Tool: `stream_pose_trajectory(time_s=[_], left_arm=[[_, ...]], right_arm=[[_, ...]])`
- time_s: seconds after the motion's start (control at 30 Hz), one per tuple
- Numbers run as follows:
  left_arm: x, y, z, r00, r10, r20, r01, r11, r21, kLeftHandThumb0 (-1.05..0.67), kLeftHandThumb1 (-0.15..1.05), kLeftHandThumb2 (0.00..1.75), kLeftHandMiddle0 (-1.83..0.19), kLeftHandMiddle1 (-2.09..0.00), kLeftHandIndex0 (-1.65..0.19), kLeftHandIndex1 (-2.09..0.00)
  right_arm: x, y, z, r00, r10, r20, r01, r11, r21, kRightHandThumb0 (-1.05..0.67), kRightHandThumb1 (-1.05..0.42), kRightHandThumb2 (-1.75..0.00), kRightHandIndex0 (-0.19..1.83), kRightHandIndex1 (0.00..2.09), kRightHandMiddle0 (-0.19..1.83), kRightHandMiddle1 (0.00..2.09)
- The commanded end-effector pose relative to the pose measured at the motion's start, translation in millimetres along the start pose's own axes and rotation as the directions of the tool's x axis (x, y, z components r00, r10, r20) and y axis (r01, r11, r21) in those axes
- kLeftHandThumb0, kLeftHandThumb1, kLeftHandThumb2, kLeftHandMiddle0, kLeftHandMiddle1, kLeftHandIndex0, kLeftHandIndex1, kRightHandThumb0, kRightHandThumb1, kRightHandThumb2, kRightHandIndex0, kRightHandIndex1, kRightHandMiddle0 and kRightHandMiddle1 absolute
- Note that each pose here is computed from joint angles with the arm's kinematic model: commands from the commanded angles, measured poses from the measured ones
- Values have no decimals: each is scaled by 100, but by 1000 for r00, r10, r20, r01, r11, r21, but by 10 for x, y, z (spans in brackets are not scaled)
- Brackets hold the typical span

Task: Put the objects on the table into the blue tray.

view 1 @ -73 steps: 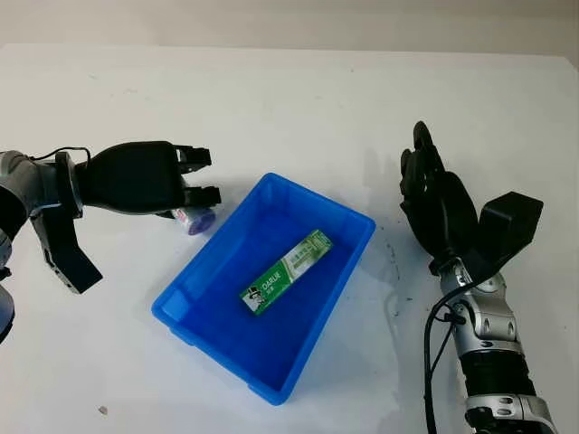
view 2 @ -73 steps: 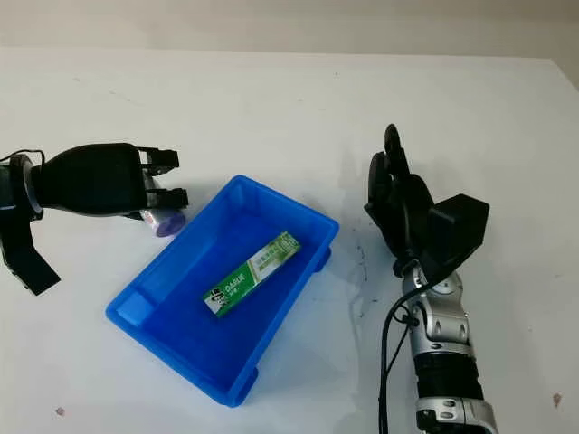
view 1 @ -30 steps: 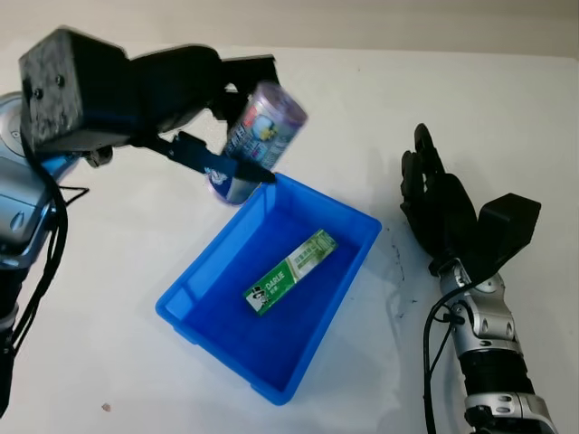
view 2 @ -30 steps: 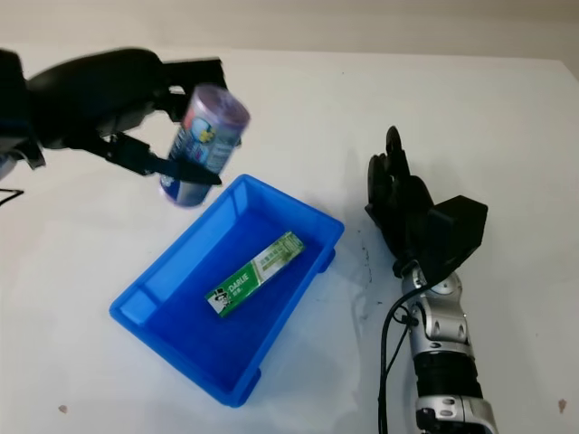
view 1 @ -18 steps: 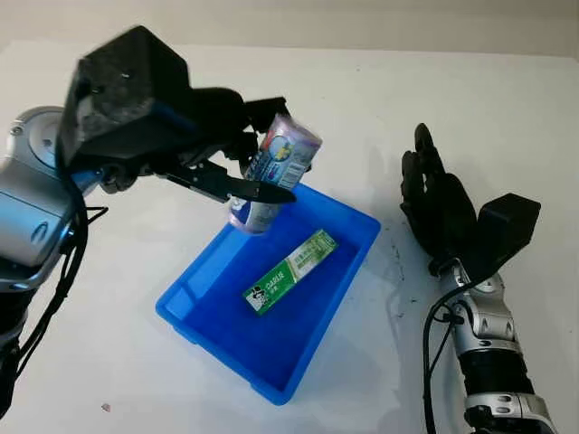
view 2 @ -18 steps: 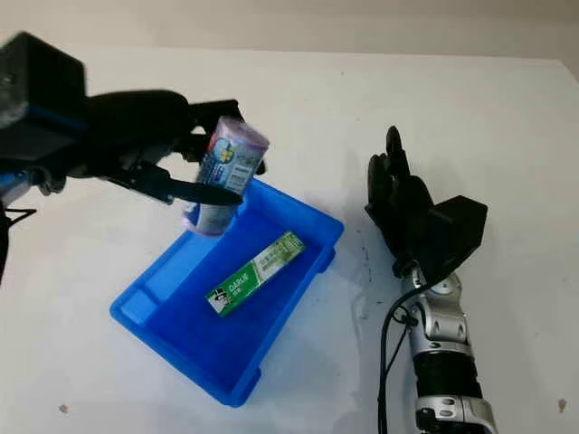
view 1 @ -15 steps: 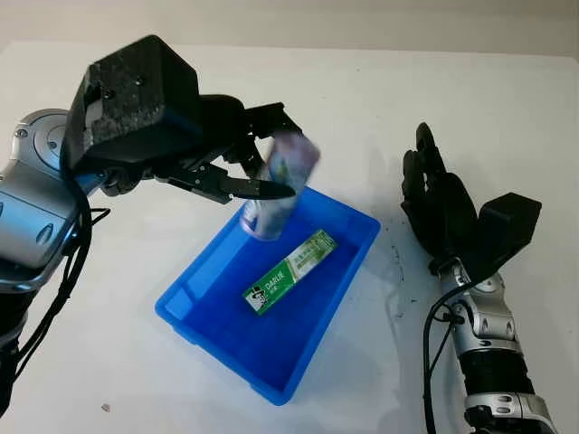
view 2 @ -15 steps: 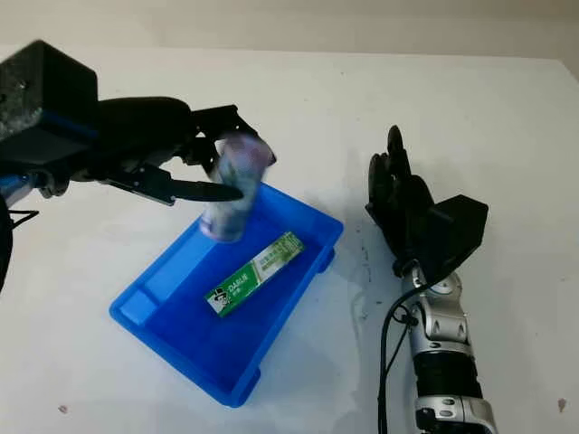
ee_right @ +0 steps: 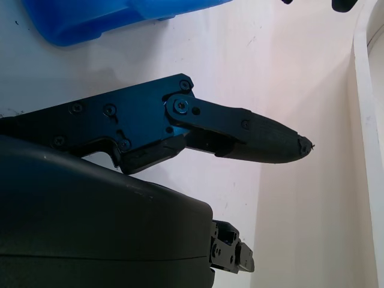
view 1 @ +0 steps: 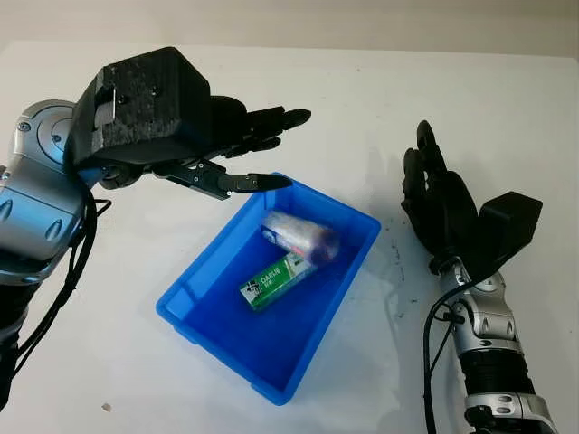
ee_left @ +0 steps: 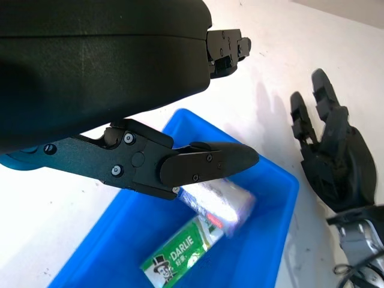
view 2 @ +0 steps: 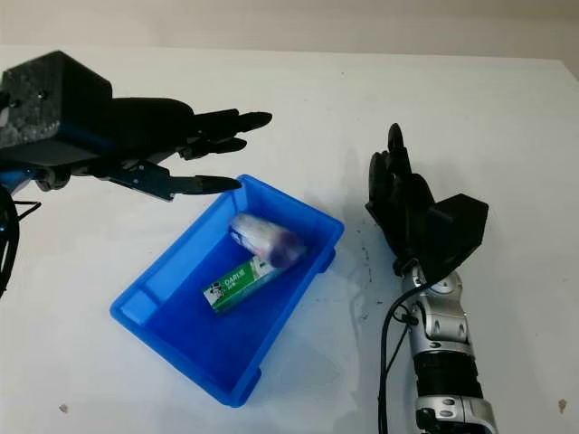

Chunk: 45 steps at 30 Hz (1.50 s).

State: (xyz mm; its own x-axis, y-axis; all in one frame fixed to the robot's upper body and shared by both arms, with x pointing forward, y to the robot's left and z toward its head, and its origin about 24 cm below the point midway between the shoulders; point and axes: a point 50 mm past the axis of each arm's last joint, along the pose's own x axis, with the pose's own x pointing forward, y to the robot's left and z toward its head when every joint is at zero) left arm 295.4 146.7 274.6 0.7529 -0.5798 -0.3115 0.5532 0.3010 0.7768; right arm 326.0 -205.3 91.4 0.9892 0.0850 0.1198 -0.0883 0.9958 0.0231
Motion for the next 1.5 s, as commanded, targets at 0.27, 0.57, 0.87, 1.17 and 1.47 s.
stream_pose_trajectory(time_s=[0.27, 0.57, 0.87, 1.17, 1.47], left_arm=[[-123, 178, -257, 868, 468, 166, -419, 869, -262, -50, 105, 60, -11, -12, -7, -15], [-44, -202, -1005, 702, 708, -78, -594, 521, -613, -60, 105, 60, 7, -2, 9, -6], [76, -524, -1288, 679, 703, -210, -628, 408, -663, -70, 105, 65, 19, 0, 19, 0], [241, -742, -1458, 666, 685, -294, -632, 309, -710, -71, 105, 65, 19, -1, 19, 0], [267, -782, -1459, 648, 701, -297, -637, 285, -716, -70, 105, 65, 19, -4, 18, -3]], right_arm=[[39, -56, 197, 998, 8, 67, -7, 1000, -12, -75, -105, -65, -19, 0, -19, 0], [93, -105, 428, 994, -16, 110, 22, 998, -60, -77, -105, -67, -19, 0, -19, 0], [115, -105, 536, 993, -17, 120, 25, 998, -58, -78, -105, -73, -19, 0, -19, 0], [147, -77, 492, 995, -21, 100, 25, 999, -43, -78, -105, -74, -19, 0, -19, 0], [150, -96, 440, 996, -12, 86, 17, 998, -63, -77, -105, -73, -19, 0, -19, 0]])
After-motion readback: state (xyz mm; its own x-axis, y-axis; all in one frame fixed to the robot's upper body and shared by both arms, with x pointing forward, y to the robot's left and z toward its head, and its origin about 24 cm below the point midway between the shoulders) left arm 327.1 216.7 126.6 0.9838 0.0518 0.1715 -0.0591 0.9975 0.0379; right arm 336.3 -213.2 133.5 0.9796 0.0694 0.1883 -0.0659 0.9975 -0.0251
